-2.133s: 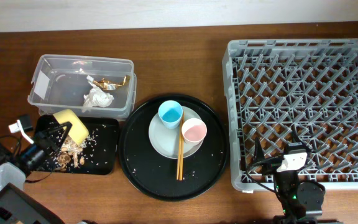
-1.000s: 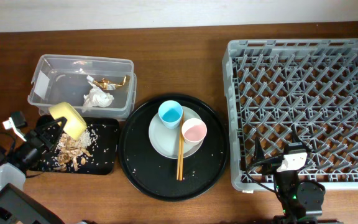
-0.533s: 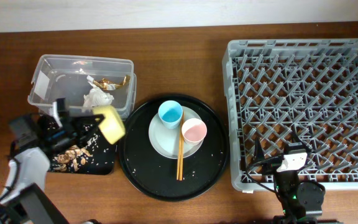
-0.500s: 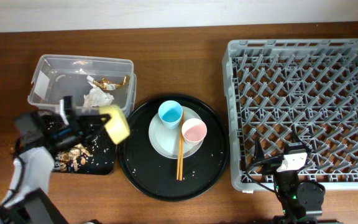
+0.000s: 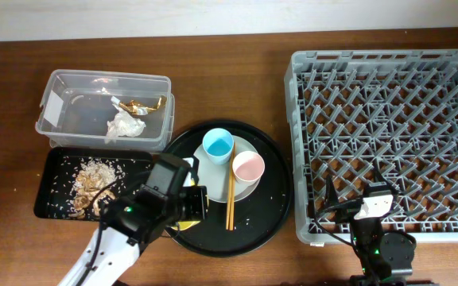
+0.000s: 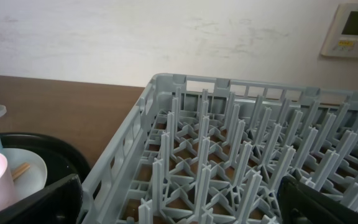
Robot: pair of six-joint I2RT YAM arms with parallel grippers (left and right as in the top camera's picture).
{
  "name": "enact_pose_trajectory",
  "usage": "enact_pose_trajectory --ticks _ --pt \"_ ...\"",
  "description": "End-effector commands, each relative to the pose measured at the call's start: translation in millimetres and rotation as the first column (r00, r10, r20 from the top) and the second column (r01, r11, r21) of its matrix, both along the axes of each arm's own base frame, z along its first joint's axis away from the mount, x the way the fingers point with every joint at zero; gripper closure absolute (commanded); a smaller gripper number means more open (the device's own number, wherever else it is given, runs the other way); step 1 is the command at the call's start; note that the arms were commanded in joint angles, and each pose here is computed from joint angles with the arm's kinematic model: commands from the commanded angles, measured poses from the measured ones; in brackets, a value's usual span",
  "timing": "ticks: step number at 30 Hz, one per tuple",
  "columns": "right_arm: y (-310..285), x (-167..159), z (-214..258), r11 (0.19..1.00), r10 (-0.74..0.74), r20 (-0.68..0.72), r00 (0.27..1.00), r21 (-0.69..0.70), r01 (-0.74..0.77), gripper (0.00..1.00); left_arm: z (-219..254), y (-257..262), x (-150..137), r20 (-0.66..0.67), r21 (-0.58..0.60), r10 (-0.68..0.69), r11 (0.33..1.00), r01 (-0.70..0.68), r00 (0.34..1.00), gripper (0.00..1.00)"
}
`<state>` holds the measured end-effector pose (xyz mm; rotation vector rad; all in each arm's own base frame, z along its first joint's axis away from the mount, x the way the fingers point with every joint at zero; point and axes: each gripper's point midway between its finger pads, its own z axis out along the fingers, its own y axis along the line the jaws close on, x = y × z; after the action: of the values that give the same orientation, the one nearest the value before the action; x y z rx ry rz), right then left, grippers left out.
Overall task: Sort waste into correct bins and load items into the dishwasher rack
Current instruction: 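Set the empty yellow bowl back on the round tray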
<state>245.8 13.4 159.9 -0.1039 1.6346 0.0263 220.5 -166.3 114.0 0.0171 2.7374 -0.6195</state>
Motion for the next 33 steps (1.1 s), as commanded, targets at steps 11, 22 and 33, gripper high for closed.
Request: enact_pose_trajectory --ticks 11,22,33 --pt "0.4 -0.1 -2.4 1.000 0.000 -0.005 1.000 0.003 0.000 0.02 -66.8 -1.1 -8.0 -0.190 0.170 0.015 0.985 0.018 0.982 0.70" --pt "0.4 -0.1 -2.4 1.000 0.000 -0.005 1.000 0.003 0.000 0.02 12.7 -34.2 47.1 0.020 0.073 -0.029 0.997 0.027 0.999 0.48" --pt "6.1 -0.5 -0.2 0.999 0.033 0.004 0.999 0.009 -0.033 0.01 21.2 -31.7 59.0 0.074 0.090 -0.010 0.996 0.003 0.997 0.01"
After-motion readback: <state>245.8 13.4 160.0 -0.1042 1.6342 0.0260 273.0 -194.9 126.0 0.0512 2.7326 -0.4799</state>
